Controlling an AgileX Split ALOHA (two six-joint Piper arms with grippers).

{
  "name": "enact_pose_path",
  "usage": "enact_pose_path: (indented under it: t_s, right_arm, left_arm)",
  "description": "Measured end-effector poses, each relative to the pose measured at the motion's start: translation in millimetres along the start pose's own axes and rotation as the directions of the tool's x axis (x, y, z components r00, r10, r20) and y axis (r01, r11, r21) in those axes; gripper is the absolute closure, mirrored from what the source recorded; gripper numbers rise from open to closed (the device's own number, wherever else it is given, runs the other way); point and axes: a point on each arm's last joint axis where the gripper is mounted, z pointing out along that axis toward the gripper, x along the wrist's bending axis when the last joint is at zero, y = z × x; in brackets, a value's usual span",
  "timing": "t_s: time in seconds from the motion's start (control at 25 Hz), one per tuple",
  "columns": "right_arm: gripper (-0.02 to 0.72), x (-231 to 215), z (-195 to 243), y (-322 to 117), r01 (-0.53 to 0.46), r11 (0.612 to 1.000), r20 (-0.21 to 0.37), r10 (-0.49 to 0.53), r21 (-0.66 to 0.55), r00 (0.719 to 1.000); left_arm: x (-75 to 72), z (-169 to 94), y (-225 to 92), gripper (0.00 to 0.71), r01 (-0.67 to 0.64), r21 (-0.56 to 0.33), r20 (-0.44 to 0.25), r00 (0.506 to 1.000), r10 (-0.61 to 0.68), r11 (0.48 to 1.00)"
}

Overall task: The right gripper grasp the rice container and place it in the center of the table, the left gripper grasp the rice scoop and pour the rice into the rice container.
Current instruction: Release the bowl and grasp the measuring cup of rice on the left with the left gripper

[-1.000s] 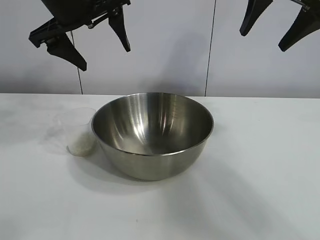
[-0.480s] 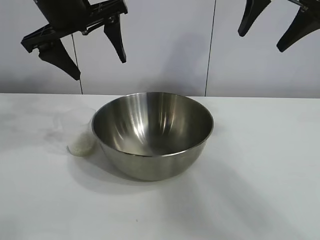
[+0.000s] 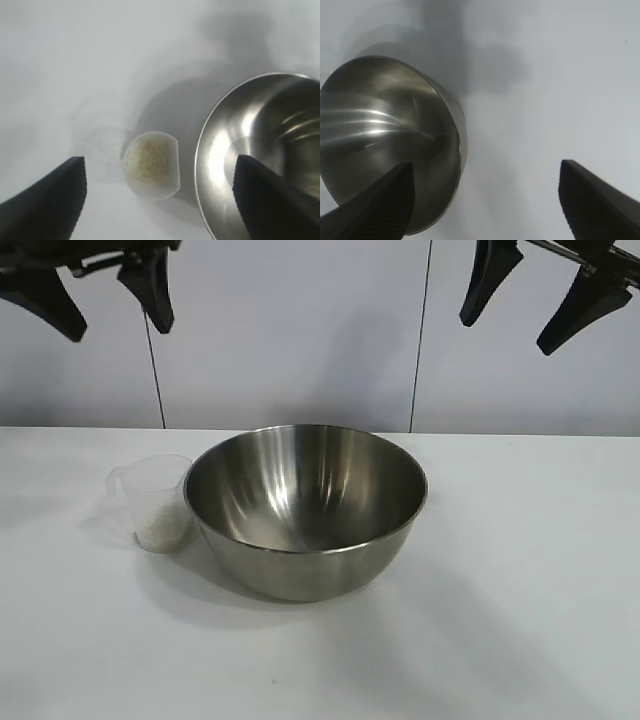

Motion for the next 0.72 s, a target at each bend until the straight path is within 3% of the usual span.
enact_pose_path:
  t_s: [0.16,0.28,0.4,0.52,0.72]
  right_arm:
    - [0.160,0,0,0,0.001,1.000,0.002,-0.001,0.000,1.000]
    - [0.160,0,0,0,0.001,1.000,0.003,-0.001,0.000,1.000]
    - [0.160,0,0,0,0.001,1.000,0.003,-0.001,0.000,1.000]
    - [0.160,0,0,0,0.001,1.000,0.004,-0.001,0.000,1.000]
    - [0.160,0,0,0,0.002,1.000,0.005,-0.002,0.000,1.000]
  left_arm:
    - [-2.7,-18,-44,0.137,-0.023,-0.208,0.049,0.998,0.033,0.978]
    - [-0.6,-24,-70,0.137,-0.017,-0.416,0.085,0.995,0.058,0.909]
    - [3.4,-20,-86,0.137,-0.045,-0.554,0.078,0.991,0.105,0.832]
    - [6.6,-12,-100,0.137,-0.067,-0.603,0.064,0.989,0.132,0.795]
    - [13.8,19,-134,0.137,-0.095,-0.599,0.044,0.988,0.151,0.795]
